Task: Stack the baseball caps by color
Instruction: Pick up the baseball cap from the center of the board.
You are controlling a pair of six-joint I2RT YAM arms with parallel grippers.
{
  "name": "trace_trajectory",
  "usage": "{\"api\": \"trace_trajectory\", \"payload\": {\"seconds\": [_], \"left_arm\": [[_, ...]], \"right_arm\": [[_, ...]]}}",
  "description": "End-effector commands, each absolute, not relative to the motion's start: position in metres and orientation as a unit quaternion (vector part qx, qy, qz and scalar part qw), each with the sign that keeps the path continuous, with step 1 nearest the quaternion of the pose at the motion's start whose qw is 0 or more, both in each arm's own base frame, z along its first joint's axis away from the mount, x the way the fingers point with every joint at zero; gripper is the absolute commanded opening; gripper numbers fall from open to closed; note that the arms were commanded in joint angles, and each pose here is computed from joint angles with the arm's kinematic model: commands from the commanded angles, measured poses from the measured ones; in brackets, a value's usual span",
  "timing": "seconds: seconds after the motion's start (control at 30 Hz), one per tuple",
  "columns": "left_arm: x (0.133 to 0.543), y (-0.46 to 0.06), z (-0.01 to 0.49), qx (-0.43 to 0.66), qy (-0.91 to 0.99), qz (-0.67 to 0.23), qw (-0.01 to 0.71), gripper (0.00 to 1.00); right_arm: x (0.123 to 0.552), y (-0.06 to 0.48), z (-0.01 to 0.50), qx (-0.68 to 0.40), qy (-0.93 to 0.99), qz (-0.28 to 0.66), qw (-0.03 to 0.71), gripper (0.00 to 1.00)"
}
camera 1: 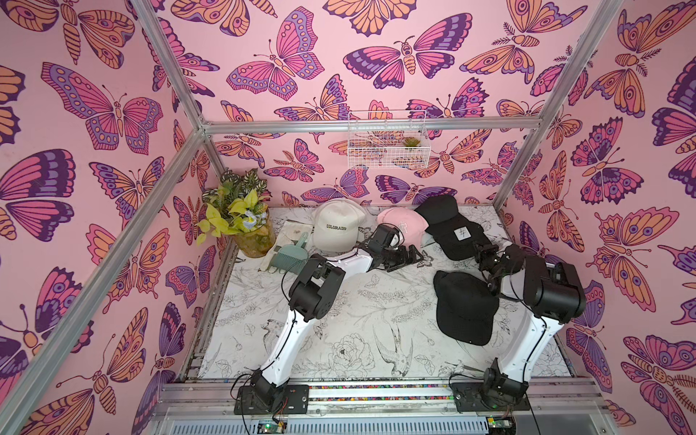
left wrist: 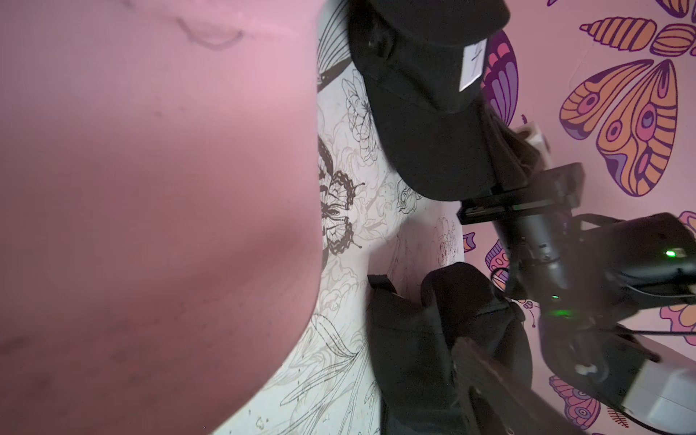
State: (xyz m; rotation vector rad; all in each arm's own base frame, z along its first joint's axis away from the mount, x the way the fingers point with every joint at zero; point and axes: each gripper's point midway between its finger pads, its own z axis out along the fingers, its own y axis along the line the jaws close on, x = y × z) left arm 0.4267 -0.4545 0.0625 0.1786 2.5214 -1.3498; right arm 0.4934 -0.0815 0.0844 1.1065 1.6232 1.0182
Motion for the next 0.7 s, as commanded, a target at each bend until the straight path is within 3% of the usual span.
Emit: {"api": "trace_trajectory", "payload": {"seconds": [0.0,0.17,0.3,0.5,0.67], "left_arm": [[0.438,-0.456,0.056,0.059,0.872,-0.464,0.147,1.00],[0.460,-0.457,0.059,0.062,0.867,-0.463,0.175,1.00],[0.475,-0.460,0.063,0.067,0.859,-0.473,0.185,1.00],[0.465,-0.469,0.068,0.072,0.849,-0.500,0.153,1.00],[0.421,-0.466,0.099,0.095,0.842,-0.512,0.140,1.00]], "right_arm": [[0.496,-0.096,0.113,0.408,0.706,0.310,0.489,0.00],[0.474,-0.122,0.167,0.360,0.766,0.108,0.521,0.00],[0.451,-0.134,0.211,0.353,0.757,0.044,0.548,0.00],[0.425,-0.116,0.238,0.344,0.750,0.080,0.559,0.00],[0.410,-0.077,0.251,0.345,0.720,0.203,0.567,0.00]]}}
